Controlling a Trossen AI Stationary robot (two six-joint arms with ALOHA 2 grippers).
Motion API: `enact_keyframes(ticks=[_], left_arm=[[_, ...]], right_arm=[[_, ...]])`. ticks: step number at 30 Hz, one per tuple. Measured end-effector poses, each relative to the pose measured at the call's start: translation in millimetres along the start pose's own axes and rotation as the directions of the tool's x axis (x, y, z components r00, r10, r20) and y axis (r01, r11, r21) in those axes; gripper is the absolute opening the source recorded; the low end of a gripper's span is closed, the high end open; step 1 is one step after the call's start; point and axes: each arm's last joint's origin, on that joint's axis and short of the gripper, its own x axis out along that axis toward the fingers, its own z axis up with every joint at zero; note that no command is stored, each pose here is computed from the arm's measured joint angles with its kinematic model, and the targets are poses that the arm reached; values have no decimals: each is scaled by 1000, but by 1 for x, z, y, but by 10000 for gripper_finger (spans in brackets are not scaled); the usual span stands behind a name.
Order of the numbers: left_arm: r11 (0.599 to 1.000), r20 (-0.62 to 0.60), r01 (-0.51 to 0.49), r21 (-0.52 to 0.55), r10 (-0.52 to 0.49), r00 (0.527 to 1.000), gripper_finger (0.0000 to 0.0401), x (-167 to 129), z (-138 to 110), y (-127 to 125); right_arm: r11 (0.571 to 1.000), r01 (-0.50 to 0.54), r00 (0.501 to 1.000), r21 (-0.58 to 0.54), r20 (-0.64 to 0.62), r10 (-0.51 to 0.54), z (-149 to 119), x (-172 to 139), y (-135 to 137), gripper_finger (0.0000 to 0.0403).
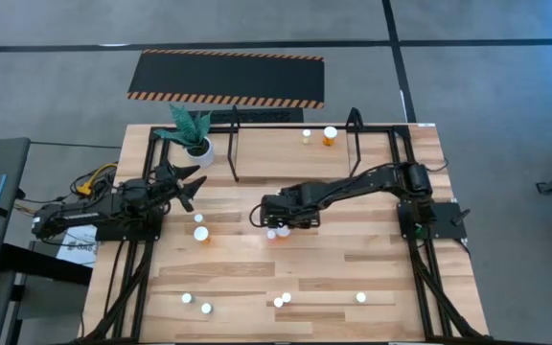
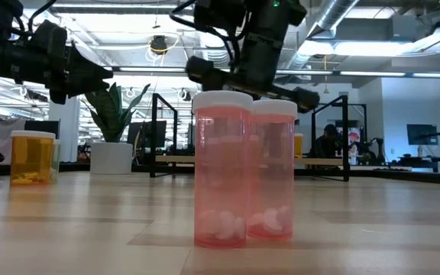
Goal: Pick and place medicine bottles onto shelf by color
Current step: Put the pill bottle on the shelf
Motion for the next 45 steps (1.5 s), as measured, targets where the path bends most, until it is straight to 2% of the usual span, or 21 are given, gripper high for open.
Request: enact_keyframes(ticks=[5,23,45], left_arm=[[1000,-11,-2,5,2,1000,208,1,-1,0],[1000,-14,-3,6,3,1000,208,1,-1,0],[1000,-14,-3,6,3,1000,208,1,-1,0]], right_arm=[[999,36,999,-6,-5,-36,2,5,2,335],[999,45,998,-13,-34,-45,-8,6,1,330],[999,42,999,-25,-19,-43,-13,5,1,220]])
